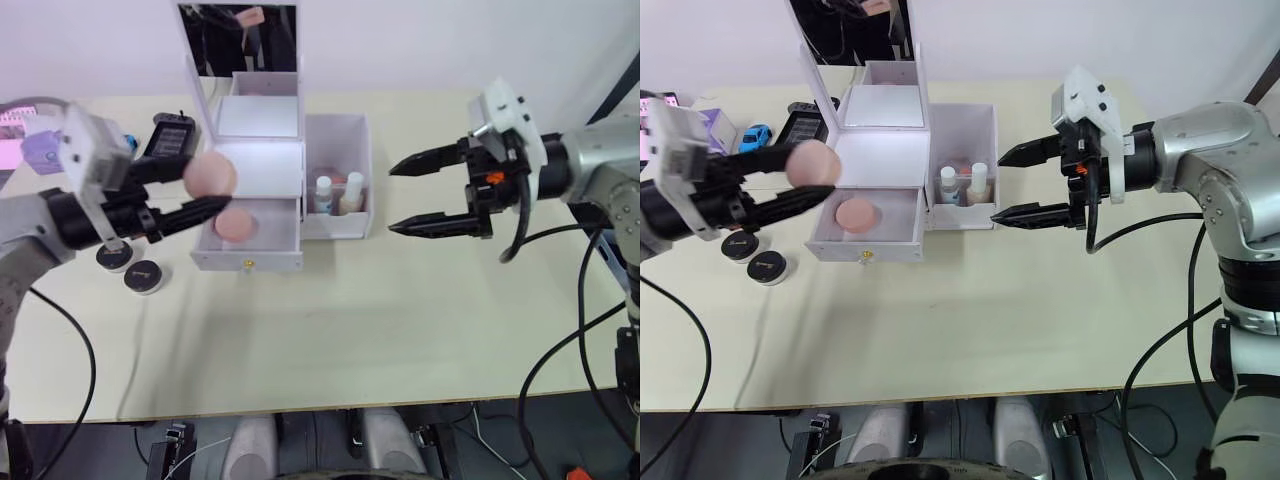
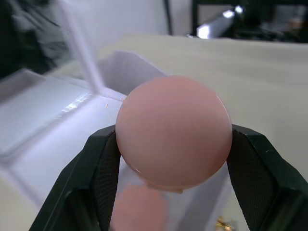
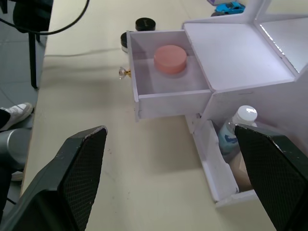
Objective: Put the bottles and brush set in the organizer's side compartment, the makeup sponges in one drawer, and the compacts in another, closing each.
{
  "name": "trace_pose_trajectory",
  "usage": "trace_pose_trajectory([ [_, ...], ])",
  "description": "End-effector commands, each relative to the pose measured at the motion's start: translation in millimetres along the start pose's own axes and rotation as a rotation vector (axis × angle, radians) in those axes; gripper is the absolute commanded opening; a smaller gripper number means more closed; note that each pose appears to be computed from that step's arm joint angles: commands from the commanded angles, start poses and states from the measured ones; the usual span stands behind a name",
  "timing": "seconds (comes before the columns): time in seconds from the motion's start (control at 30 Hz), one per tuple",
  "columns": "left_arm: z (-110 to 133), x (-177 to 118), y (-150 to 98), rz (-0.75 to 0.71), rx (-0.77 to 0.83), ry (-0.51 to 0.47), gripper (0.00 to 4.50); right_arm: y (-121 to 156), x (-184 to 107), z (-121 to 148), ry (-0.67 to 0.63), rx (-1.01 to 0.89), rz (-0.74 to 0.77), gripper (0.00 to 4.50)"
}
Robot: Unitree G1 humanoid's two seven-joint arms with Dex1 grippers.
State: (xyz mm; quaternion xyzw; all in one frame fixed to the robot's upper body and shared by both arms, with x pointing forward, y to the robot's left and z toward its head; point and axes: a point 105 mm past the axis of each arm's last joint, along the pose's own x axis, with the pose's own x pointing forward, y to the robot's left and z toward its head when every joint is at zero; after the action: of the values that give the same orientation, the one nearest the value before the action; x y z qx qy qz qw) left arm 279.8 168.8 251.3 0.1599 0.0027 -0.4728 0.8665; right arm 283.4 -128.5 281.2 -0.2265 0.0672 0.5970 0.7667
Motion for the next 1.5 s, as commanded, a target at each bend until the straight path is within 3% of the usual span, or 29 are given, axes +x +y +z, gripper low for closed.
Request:
trace_pose_trajectory([
  [0.03, -7, 15, -1, -0.054, 0.058, 0.063, 2.67, 5, -12, 12, -0.02, -0.04, -0.049, 4.5],
  [0.23, -30, 40, 7, -0.057, 0.063, 0.132, 2.67, 8, -16, 10, -0.019, -0.02, -0.098, 4.5],
  [0.57, -34, 53, 8, -0.083, 0.06, 0.141, 2.67, 9, -19, 12, -0.021, -0.022, -0.124, 4.5],
  [0.67, -35, 54, 8, -0.089, 0.062, 0.152, 4.18, 10, -19, 13, -0.022, -0.022, -0.119, 4.5],
  [0.73, -32, 54, 9, -0.09, 0.061, 0.15, 4.45, 11, -20, 14, -0.022, -0.023, -0.113, 4.5],
  [0.97, -9, 44, 14, -0.074, 0.079, 0.096, 4.45, 8, -21, 16, -0.024, -0.029, -0.105, 4.5],
  [1.07, 18, 30, 14, -0.064, 0.089, -0.014, 4.45, 7, -19, 21, -0.047, -0.037, -0.081, 4.5],
  [1.13, 44, 19, -2, -0.139, 0.061, -0.143, 4.45, 5, -17, 23, -0.055, -0.045, -0.068, 4.5],
  [1.2, 56, 5, -18, -0.176, 0.042, -0.178, 4.45, 2, -14, 30, -0.077, -0.065, -0.04, 4.5],
  [1.33, 41, -15, -35, -0.16, -0.001, -0.095, 4.45, -3, -6, 38, -0.094, -0.101, 0.02, 4.5],
  [1.47, 12, -37, -35, -0.005, -0.063, -0.026, 4.45, -7, 1, 37, -0.091, -0.12, 0.071, 4.5],
  [1.5, -2, -44, -39, 0.04, -0.093, -0.005, 4.21, -8, 3, 37, -0.093, -0.122, 0.081, 4.5],
])
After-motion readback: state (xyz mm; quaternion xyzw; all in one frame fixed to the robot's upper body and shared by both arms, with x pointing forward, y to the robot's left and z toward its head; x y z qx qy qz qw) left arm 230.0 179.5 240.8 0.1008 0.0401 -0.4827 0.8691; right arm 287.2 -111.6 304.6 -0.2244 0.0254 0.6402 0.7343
